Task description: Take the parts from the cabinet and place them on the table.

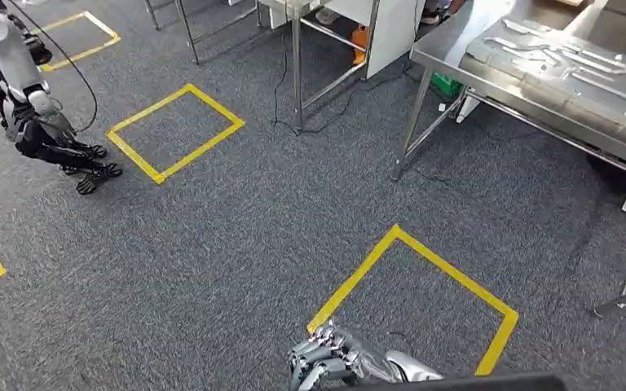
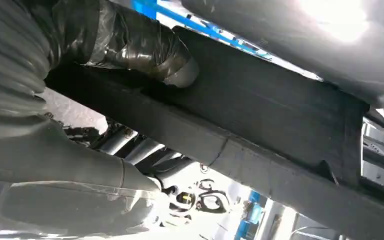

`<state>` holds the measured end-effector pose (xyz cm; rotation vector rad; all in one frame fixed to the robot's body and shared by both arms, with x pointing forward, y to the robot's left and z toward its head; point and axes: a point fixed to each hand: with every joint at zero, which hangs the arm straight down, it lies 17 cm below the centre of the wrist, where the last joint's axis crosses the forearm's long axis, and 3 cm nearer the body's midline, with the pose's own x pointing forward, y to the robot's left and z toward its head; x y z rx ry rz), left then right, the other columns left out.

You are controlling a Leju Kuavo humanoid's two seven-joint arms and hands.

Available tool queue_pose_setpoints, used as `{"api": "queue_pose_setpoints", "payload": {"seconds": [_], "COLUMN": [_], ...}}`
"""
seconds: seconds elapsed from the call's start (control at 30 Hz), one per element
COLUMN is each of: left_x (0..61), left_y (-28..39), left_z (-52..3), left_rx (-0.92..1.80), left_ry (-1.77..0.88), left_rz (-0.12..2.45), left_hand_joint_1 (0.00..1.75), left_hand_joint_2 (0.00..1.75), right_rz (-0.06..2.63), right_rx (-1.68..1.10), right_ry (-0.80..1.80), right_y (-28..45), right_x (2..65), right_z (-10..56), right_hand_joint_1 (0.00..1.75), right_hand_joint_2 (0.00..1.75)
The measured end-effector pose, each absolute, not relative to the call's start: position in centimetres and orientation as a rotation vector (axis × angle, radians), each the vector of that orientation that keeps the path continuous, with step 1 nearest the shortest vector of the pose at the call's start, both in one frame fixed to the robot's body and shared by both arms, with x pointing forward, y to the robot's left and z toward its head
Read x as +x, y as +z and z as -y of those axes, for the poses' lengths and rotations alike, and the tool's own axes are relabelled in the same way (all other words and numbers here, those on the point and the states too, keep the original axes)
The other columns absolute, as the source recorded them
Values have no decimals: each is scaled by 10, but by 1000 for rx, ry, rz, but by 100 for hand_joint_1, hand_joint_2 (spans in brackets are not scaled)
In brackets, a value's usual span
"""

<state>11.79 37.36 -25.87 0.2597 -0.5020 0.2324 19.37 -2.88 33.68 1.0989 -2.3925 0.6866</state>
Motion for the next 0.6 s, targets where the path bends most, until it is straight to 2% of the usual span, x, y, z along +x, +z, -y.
{"api": "queue_pose_setpoints", "payload": {"seconds": [0.6], "left_x": [119], "left_y": [-257], "left_z": [-380], "left_rx": [258], "left_ry": [231], "left_rz": [509], "left_hand_joint_1": [0], "left_hand_joint_2": [0], "right_rz": [2444], "right_rx": [1041], "right_ry": [696], "right_y": [344], "right_x": [198], "right_z": [32], "right_hand_joint_1": [166], "right_hand_joint_2": [175]}}
